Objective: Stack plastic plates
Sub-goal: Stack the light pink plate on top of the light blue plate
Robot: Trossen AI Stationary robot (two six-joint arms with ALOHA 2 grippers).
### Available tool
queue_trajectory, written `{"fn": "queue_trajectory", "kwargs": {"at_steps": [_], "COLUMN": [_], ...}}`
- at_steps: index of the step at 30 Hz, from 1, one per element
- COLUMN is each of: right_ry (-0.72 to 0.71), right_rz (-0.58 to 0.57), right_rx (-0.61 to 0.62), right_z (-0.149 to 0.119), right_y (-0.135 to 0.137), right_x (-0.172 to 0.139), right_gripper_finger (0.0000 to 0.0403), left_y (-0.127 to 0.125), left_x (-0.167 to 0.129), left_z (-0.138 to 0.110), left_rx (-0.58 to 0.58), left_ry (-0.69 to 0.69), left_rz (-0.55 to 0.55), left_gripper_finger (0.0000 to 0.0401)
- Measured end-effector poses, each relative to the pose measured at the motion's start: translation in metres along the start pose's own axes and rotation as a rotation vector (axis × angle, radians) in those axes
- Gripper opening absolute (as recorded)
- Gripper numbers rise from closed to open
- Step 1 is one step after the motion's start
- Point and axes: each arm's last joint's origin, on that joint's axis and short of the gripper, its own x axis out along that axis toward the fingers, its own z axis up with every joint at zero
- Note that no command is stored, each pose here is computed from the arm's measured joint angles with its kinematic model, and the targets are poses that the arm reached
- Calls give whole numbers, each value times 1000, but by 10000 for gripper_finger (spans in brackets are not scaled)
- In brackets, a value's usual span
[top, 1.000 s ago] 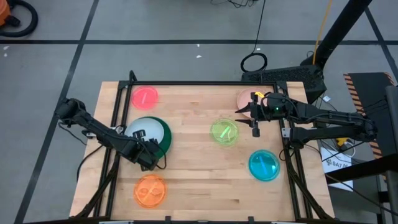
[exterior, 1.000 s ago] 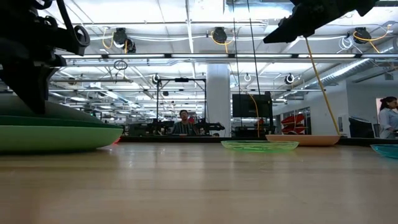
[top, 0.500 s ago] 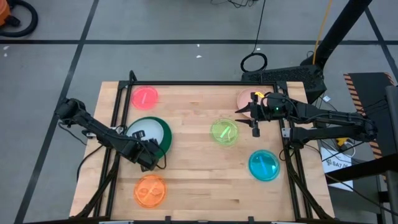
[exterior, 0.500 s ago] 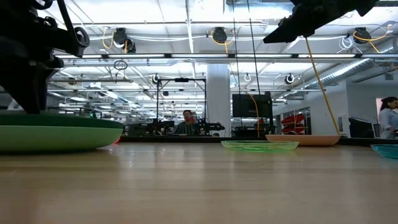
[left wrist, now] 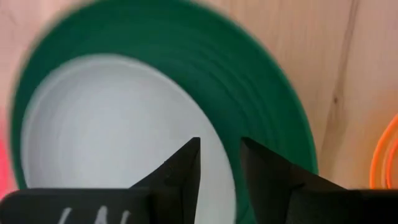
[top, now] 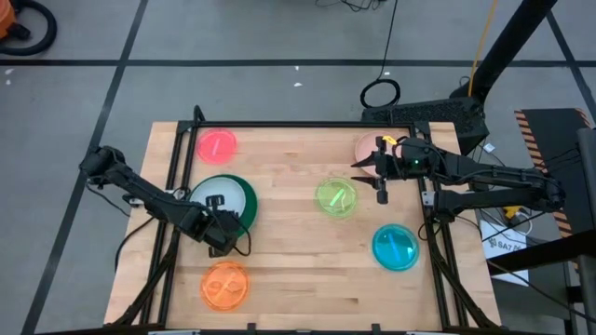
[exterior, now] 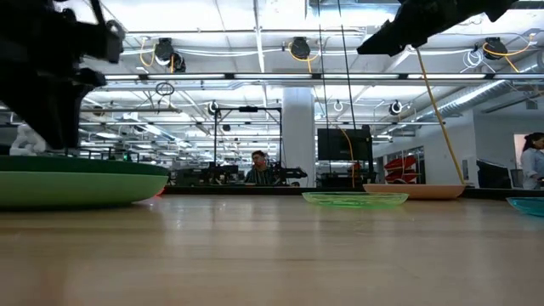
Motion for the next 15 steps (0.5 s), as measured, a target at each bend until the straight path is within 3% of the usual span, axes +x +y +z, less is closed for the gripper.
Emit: {"fn": "queue_trajectory", "kwargs": {"at_steps": [6,11,15], "right_ry": [-30,-92,-33], "right_rz": [-10,-97,-77], "right_rx": [26,117,187], "right_z": [3,10,3], "right_y": [-1,-6,-5], "right_x": [1,7,20], "right_gripper_finger": [150,150,150], "left_y": [17,32,39], "left_x": [-24,-49,-62], "left_z": [5,7,3], "left_rx": [52,76,116], "left_ry": [-236,-445,-528], "left_rz": [54,89,88], "left_gripper_finger": [120,120,120]}}
